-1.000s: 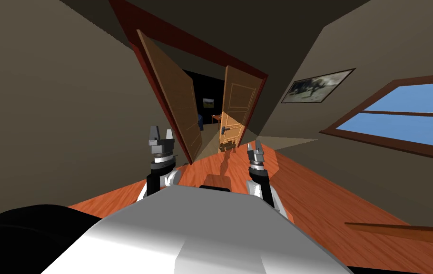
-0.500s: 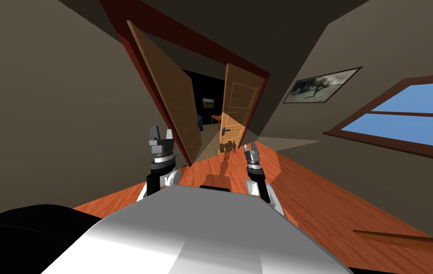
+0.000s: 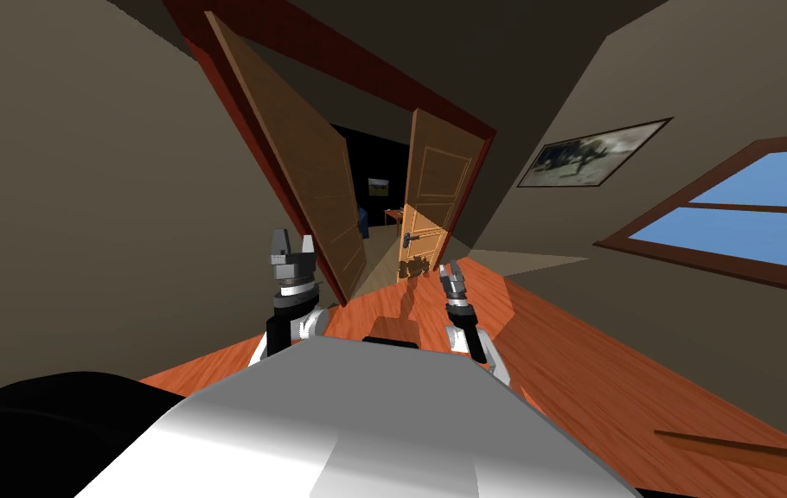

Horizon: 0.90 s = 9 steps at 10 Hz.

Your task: Push the door open

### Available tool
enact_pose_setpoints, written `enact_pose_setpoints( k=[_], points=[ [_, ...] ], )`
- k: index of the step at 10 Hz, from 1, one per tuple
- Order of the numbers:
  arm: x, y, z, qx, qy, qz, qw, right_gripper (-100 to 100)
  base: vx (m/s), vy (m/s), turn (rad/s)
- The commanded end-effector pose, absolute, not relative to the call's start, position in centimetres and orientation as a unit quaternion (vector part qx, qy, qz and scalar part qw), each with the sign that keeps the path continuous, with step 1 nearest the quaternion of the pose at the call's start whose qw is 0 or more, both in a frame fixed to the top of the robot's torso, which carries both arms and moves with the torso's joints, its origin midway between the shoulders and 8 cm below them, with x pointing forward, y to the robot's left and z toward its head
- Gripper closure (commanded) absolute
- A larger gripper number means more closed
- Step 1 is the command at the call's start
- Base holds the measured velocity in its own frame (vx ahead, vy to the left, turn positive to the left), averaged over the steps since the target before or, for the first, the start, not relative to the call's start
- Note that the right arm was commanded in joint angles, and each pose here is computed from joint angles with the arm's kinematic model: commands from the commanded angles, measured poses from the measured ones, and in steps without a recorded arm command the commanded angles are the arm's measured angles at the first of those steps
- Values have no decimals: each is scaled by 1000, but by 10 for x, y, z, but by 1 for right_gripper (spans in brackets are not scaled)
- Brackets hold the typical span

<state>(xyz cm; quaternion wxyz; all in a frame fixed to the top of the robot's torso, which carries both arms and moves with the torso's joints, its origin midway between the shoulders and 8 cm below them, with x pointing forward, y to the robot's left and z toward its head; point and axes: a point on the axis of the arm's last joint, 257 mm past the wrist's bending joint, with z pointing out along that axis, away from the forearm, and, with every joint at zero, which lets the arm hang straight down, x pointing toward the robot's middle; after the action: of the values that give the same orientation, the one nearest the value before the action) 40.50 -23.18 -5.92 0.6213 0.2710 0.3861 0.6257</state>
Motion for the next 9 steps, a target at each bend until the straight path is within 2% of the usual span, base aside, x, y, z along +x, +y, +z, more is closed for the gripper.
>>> enact_pose_setpoints(
  k=[1, 9],
  points=[
    [409, -230, -69, 271, 395, 630, 612, -100, 96, 10, -2],
    [430, -224, -114, 269, 438, 644, 566, -100, 100, 11, -2]
  ],
)
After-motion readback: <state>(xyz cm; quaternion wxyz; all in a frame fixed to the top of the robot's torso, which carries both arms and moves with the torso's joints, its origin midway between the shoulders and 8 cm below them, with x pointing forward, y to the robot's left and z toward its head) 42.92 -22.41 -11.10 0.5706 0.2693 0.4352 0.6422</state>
